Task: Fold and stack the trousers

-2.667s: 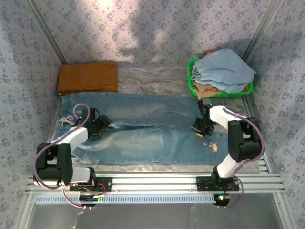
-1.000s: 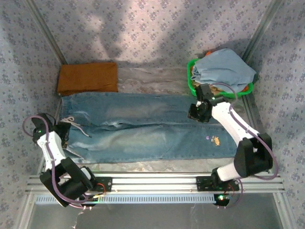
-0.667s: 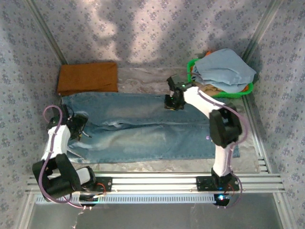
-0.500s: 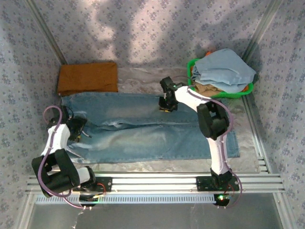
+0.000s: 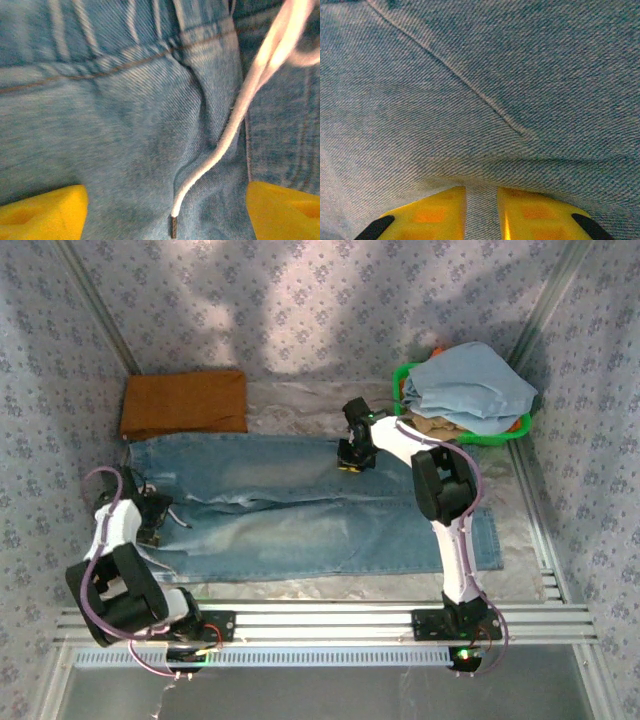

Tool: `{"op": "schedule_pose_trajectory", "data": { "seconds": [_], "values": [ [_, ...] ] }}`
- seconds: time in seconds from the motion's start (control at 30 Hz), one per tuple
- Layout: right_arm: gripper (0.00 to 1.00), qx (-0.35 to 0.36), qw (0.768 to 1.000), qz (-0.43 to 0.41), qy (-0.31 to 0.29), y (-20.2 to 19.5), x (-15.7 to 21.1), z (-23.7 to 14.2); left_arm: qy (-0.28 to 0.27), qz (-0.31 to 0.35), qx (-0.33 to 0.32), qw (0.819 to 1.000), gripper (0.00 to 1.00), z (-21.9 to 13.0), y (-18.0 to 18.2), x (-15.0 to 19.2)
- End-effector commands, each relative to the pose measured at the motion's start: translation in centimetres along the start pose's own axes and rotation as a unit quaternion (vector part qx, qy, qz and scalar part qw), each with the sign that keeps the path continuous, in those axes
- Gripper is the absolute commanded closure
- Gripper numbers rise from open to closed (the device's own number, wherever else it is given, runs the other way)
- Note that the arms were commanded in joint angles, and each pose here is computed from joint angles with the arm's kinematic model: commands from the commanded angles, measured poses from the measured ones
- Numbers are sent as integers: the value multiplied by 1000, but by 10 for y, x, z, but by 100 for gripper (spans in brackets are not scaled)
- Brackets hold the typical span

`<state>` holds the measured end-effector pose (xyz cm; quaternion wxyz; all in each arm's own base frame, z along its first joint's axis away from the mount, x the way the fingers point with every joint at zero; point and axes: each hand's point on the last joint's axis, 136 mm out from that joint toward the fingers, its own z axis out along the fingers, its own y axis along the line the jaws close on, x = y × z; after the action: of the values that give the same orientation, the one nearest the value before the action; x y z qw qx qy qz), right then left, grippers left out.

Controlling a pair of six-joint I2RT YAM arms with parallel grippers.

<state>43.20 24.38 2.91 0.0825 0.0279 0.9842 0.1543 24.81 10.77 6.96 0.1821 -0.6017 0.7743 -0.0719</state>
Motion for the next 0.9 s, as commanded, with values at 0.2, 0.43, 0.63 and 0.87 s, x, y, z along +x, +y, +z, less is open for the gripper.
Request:
{"op": "schedule_pose_trajectory", "data": {
  "seconds": [0.2, 0.43, 0.63, 0.87],
  "values": [
    [71, -48, 996, -70, -22, 55, 23, -76, -70, -120, -78, 987, 21, -52, 76, -30],
    [71, -77, 992, -97, -21, 69, 69, -100, -52, -166, -102, 979, 29, -31, 108, -11],
    [71, -78, 992, -97, -15, 55, 97, -109, -38, -177, -98, 979, 36, -14, 114, 1],
    [71, -68, 994, -85, -22, 34, 110, -117, -31, -168, -138, 976, 41, 3, 131, 5]
  ]
}}
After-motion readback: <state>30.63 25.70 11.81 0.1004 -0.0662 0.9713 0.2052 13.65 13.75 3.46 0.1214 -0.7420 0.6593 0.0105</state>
